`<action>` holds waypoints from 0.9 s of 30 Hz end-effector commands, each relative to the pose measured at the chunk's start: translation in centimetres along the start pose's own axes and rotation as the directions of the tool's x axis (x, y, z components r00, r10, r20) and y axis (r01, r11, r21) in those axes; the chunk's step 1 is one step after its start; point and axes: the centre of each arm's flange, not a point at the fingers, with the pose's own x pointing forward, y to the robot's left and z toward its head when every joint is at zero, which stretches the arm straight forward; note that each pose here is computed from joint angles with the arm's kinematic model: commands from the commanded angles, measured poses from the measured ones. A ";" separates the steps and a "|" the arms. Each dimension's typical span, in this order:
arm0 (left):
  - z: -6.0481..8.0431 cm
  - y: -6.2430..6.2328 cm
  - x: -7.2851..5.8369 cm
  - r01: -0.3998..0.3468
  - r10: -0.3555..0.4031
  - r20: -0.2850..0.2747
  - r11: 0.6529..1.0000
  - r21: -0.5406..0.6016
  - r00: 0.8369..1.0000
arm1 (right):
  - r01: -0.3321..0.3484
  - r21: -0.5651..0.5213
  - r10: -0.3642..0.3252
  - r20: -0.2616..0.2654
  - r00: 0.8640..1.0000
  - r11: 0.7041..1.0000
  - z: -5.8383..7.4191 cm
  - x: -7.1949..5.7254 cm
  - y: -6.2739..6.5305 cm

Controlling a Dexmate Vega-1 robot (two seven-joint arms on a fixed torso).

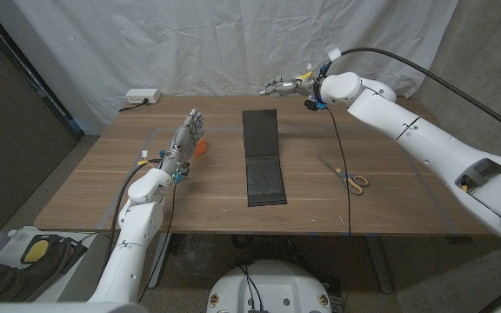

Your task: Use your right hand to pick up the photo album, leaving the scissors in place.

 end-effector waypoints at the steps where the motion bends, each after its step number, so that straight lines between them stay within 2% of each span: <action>1: 0.1 -0.1 0.0 0.000 0.000 0.001 1.000 0.004 1.000 | -0.036 -0.041 0.034 -0.036 0.999 0.999 0.5 0.9 0.1; 27: -0.1 -0.3 -0.1 0.004 -0.004 -0.005 1.000 0.007 1.000 | -0.089 -0.112 0.077 -0.102 0.992 0.990 1.2 2.1 0.3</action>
